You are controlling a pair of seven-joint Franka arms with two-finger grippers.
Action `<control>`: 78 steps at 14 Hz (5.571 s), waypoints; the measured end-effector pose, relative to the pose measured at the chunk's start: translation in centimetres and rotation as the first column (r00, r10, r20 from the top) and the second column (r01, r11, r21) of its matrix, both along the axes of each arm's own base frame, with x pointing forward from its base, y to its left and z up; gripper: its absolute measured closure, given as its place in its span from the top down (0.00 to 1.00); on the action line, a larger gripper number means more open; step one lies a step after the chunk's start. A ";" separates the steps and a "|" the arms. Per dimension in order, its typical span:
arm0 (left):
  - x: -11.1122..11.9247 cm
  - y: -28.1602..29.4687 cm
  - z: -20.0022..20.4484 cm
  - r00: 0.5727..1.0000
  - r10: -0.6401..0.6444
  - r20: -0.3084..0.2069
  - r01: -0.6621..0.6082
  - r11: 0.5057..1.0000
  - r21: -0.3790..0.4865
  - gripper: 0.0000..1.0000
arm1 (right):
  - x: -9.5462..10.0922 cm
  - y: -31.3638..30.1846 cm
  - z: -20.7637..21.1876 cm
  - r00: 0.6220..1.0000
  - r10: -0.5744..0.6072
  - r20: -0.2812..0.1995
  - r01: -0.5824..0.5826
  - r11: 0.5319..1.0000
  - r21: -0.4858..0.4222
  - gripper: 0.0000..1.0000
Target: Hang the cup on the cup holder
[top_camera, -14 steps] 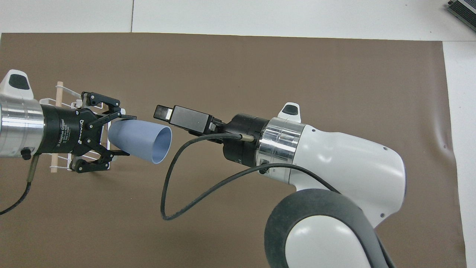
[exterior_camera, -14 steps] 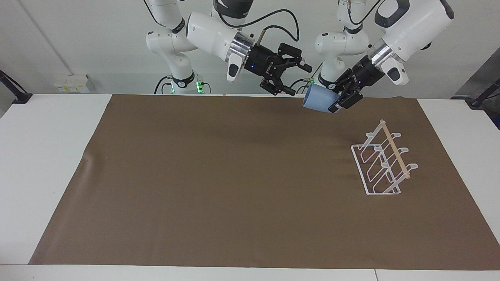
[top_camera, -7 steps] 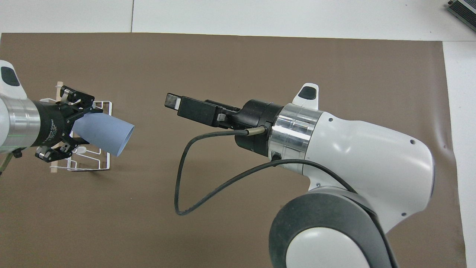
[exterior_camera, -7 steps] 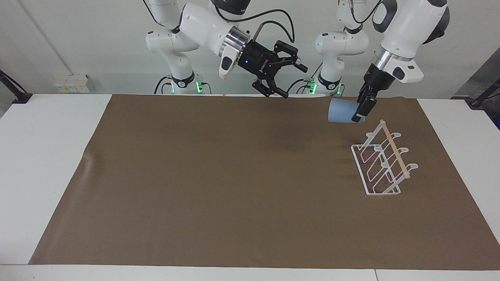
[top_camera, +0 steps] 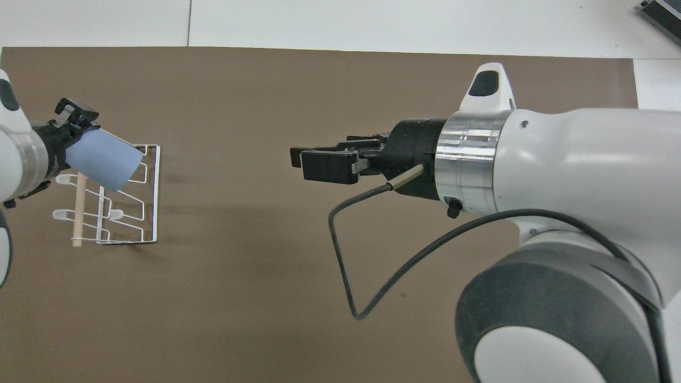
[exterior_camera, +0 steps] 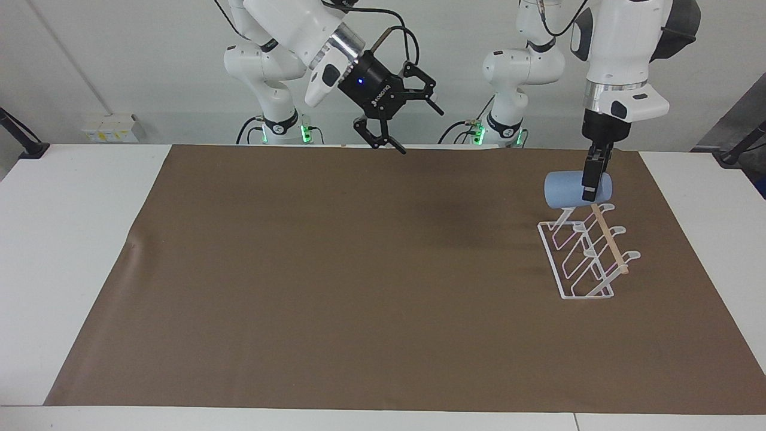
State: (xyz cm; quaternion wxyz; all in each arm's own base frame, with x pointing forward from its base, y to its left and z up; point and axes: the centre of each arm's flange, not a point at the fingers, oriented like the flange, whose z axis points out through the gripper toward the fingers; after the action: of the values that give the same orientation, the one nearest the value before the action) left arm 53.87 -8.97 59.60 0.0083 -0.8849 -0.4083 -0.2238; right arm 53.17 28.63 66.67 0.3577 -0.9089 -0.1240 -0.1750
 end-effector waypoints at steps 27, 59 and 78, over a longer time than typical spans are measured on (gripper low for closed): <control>5.2 2.5 -11.3 0.995 -0.062 0.082 0.037 0.962 0.271 0.74 | 1.8 -27.4 -4.5 0.917 -0.326 -0.230 0.065 0.691 -0.720 1.00; 2.6 2.9 -2.2 0.932 -0.281 -0.229 0.294 0.955 0.027 1.00 | 1.2 -31.7 -5.4 0.884 -0.420 -0.204 0.154 0.675 -0.722 1.00; 0.2 7.2 3.5 0.559 -0.737 -0.380 0.715 0.661 -0.229 1.00 | 1.2 -32.2 -5.5 0.887 -0.413 -0.209 0.145 0.678 -0.721 1.00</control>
State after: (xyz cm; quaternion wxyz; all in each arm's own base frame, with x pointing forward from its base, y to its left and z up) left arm 54.08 -1.79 63.09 -0.0139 -0.9999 -0.0002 0.0094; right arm 54.37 -3.54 61.13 -0.0199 -0.9994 0.0297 -0.0026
